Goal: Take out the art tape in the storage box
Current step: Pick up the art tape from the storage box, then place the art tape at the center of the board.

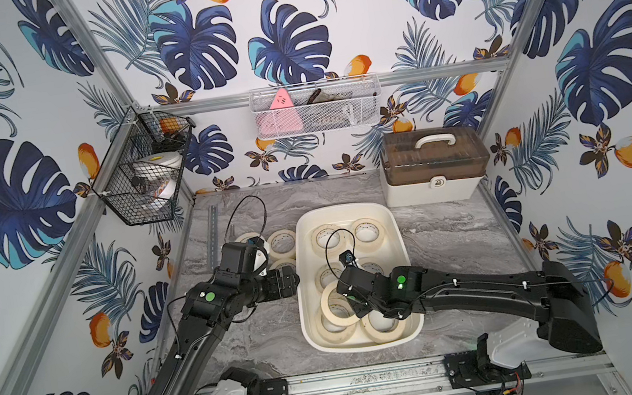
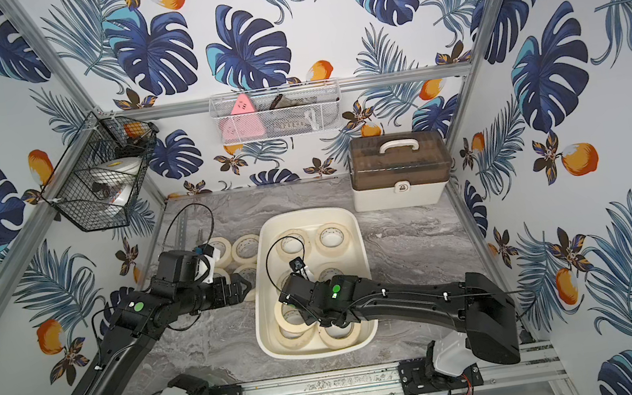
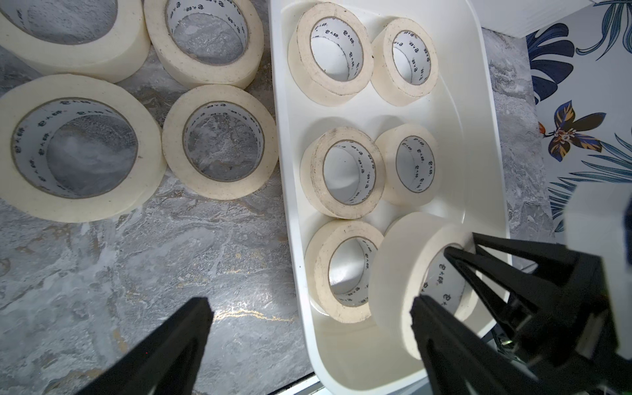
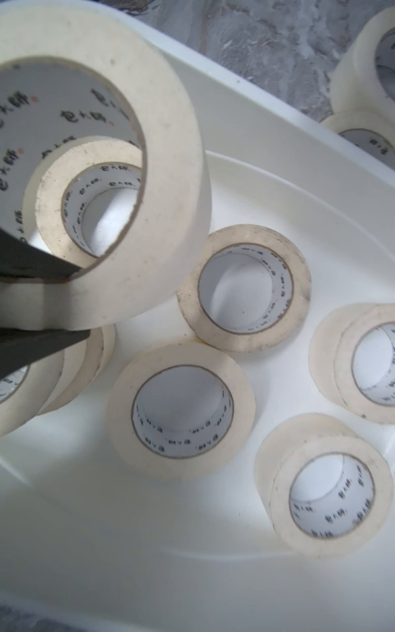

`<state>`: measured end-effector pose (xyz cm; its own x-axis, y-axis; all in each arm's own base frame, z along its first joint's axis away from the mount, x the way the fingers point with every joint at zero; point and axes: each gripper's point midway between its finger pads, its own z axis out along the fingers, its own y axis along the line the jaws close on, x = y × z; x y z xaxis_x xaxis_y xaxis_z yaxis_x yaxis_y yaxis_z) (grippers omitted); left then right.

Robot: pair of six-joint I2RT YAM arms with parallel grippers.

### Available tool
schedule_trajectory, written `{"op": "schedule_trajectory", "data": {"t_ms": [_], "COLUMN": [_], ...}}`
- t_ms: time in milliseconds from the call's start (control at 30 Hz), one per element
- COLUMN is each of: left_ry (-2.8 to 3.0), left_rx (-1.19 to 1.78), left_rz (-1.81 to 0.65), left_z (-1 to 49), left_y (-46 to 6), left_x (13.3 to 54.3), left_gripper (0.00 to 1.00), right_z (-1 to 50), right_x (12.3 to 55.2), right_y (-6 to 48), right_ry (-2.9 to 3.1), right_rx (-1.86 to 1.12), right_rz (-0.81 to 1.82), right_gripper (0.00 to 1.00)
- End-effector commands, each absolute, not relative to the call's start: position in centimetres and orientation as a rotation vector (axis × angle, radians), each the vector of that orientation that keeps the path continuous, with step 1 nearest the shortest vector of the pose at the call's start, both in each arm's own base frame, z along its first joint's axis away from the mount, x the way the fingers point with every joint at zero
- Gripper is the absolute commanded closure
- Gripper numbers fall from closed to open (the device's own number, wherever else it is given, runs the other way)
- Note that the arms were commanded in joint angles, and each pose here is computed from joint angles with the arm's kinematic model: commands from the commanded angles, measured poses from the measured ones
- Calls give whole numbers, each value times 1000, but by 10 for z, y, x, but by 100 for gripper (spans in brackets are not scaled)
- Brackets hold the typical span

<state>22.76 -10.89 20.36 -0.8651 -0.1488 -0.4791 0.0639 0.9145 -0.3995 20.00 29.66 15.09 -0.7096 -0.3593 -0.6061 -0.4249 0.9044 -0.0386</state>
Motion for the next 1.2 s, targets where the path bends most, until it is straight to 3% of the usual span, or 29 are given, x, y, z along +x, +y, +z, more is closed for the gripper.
{"op": "schedule_trajectory", "data": {"t_ms": [0,467,667,1000,1167], "left_ry": [2525,2431,2436,2481,2522], "left_rx": [-25,50,66,64,65], "left_rz": [-591,-683,-680,-588,-544], "left_z": [214,253,248,233,219], "left_y": [-114,-126,-127,-121,-121], "left_x": [230,221,216,219,221], "left_gripper": [1,6,15,40,43], "right_z": [182,217,218,217,218], "right_x": [212,227,229,229,229], "right_y": [287,328,353,384,392], "right_ry": [2363,2350,2368,2390,2389], "right_rx": [-427,-387,-405,-441,-453], "right_rz": [116,185,247,333,365], "right_gripper": [100,100,100,99,98]}}
